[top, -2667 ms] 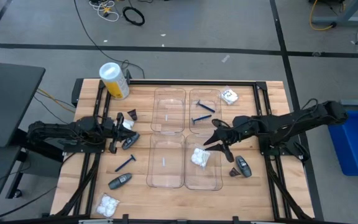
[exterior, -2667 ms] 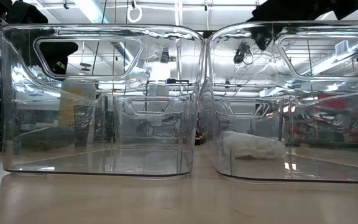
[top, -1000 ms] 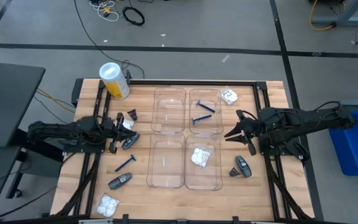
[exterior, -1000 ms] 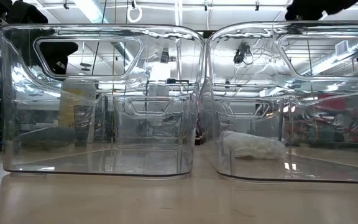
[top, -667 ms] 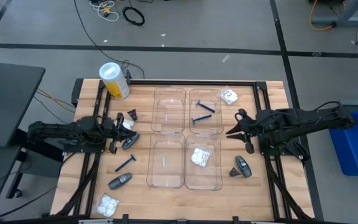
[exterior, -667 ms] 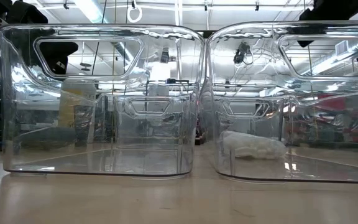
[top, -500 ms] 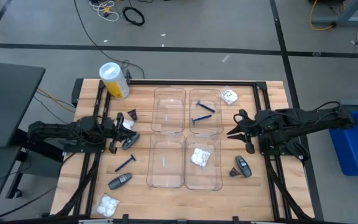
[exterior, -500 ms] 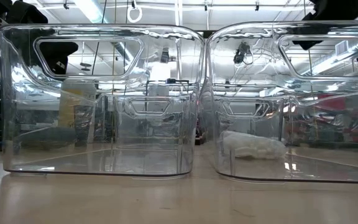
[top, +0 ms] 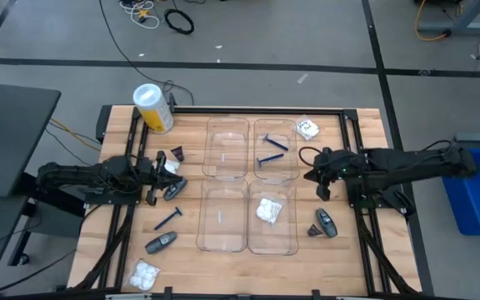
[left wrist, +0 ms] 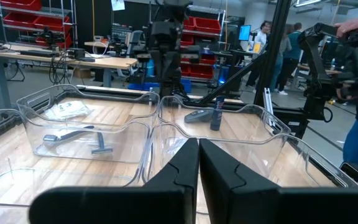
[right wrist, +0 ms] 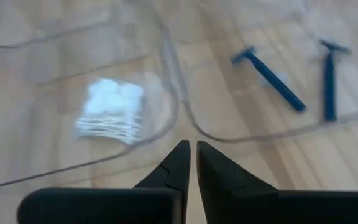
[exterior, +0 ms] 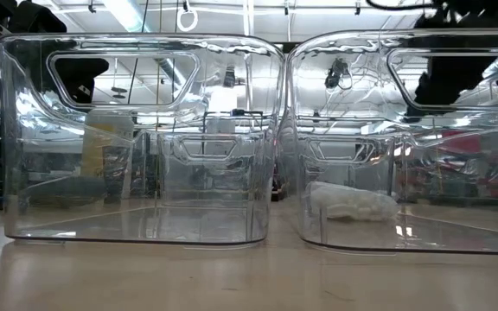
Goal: Pick & Place Travel size toiletries
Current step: Adjust the transparent bin
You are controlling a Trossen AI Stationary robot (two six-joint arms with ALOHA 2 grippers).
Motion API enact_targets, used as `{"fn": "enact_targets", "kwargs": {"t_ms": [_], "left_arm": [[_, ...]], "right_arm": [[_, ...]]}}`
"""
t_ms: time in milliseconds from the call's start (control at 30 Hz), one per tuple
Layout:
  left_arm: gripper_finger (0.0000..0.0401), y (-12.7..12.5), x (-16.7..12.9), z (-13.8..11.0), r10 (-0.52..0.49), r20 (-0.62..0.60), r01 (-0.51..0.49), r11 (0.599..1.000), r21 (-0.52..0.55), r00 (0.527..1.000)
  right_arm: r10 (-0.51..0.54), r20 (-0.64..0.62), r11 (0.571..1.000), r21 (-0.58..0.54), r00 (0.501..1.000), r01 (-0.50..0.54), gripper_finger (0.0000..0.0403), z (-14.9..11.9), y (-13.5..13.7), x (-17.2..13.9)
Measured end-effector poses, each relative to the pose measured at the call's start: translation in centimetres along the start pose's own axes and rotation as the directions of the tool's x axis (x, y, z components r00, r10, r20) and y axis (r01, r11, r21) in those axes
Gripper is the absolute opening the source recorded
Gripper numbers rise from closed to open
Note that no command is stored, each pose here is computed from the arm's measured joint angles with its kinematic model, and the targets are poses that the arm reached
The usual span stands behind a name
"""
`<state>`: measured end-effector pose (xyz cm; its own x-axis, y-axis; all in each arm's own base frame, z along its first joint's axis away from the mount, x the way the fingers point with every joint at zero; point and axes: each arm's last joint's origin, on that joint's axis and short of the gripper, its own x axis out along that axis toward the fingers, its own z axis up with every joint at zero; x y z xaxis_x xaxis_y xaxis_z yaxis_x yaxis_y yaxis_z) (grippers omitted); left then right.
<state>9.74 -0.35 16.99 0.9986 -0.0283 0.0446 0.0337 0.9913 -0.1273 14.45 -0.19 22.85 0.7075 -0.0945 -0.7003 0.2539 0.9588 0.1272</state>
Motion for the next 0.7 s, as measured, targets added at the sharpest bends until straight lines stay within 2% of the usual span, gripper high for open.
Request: {"fn": "enact_targets", "kwargs": {"t_ms": [267, 433, 700], "left_arm": [[0.0022, 0.0, 0.0, 0.0, 0.000, 0.000, 0.000, 1.000, 0.000, 1.000], [0.0022, 0.0, 0.0, 0.0, 0.000, 0.000, 0.000, 1.000, 0.000, 1.000], [0.0022, 0.0, 0.0, 0.0, 0.000, 0.000, 0.000, 1.000, 0.000, 1.000]], "right_arm": [[-0.151, -0.052, 0.985, 0.082, 0.987, 0.155, 0.0005, 0.2, -1.8, 1.4], [-0.223, -0.154, 0.948, 0.194, 0.963, 0.251, 0.0003, 0.1, -3.3, 2.7], [-0.292, -0.241, 0.906, 0.241, 0.926, 0.348, 0.0002, 0.2, -5.5, 4.9]]}}
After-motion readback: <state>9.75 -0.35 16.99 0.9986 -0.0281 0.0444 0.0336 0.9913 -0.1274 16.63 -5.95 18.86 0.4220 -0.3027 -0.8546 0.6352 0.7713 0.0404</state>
